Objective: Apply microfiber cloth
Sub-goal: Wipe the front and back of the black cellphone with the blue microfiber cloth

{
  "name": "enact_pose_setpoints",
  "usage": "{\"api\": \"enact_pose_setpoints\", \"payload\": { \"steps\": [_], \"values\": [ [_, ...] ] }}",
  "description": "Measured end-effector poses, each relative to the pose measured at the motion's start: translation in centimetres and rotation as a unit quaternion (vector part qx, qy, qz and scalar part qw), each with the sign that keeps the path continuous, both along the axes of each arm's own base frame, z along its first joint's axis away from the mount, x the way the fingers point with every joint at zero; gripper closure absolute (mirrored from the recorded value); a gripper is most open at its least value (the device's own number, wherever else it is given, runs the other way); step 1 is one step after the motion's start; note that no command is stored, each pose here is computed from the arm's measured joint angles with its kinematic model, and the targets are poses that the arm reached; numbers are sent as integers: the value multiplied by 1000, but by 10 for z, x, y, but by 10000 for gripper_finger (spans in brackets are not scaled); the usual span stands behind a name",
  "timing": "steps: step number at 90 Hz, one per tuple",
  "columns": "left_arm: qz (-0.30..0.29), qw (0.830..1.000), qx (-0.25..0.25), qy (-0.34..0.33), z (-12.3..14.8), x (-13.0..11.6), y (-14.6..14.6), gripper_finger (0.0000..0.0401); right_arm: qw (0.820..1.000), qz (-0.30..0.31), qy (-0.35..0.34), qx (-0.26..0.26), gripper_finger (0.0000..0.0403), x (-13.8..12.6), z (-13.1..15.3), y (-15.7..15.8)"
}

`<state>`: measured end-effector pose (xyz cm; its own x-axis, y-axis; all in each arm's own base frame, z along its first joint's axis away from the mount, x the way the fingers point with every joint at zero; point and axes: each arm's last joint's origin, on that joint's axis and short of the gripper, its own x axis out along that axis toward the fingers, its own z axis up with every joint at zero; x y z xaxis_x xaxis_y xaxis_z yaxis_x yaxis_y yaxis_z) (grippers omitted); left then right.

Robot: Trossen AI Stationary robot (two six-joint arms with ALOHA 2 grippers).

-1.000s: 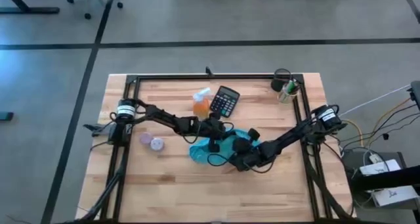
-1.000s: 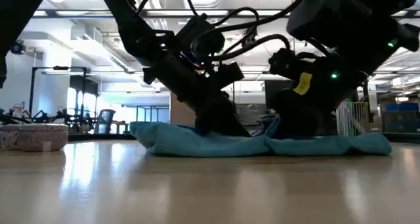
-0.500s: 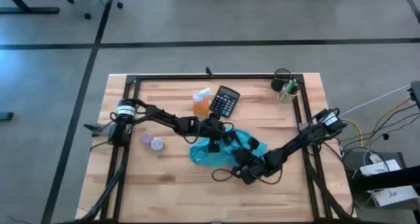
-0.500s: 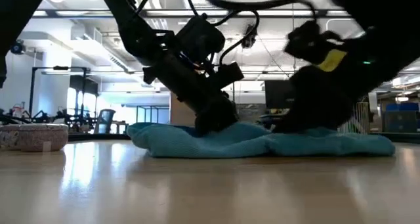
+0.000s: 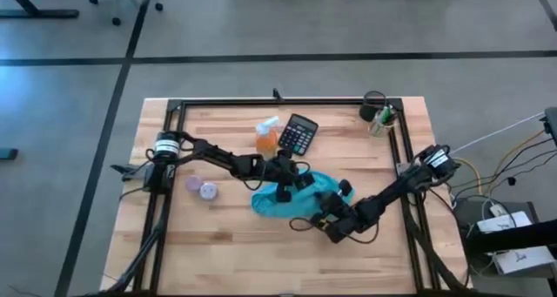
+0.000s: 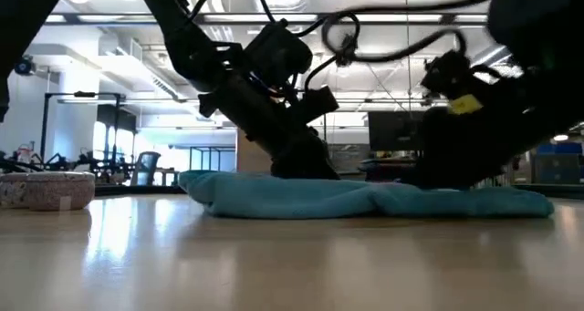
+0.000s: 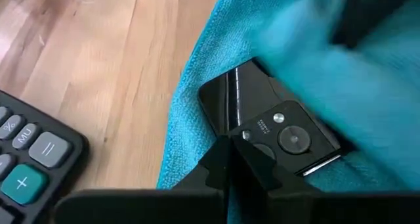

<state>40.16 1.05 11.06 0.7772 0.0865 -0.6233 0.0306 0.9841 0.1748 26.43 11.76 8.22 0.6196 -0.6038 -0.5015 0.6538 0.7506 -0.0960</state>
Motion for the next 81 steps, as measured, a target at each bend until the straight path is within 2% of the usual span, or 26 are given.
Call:
{"api": "enact_pose_setpoints", "payload": {
  "steps": [7,18,33,57,81],
  "values": [
    [1,1000,-1,0,0,0,0,401,1000,-5,6,-12,403,4,-7,-5],
    [1,1000,-2,0,0,0,0,401,999,-3,-31,-24,403,17,-19,-5],
    [-1,1000,-3,1,0,0,0,401,997,28,-73,-6,403,27,-25,2],
    [-6,1000,-6,1,0,0,-2,401,994,87,-59,22,403,18,-25,25],
    [-4,1000,-5,5,-1,-1,-1,401,992,118,-39,33,403,-8,-14,52]
  ]
}}
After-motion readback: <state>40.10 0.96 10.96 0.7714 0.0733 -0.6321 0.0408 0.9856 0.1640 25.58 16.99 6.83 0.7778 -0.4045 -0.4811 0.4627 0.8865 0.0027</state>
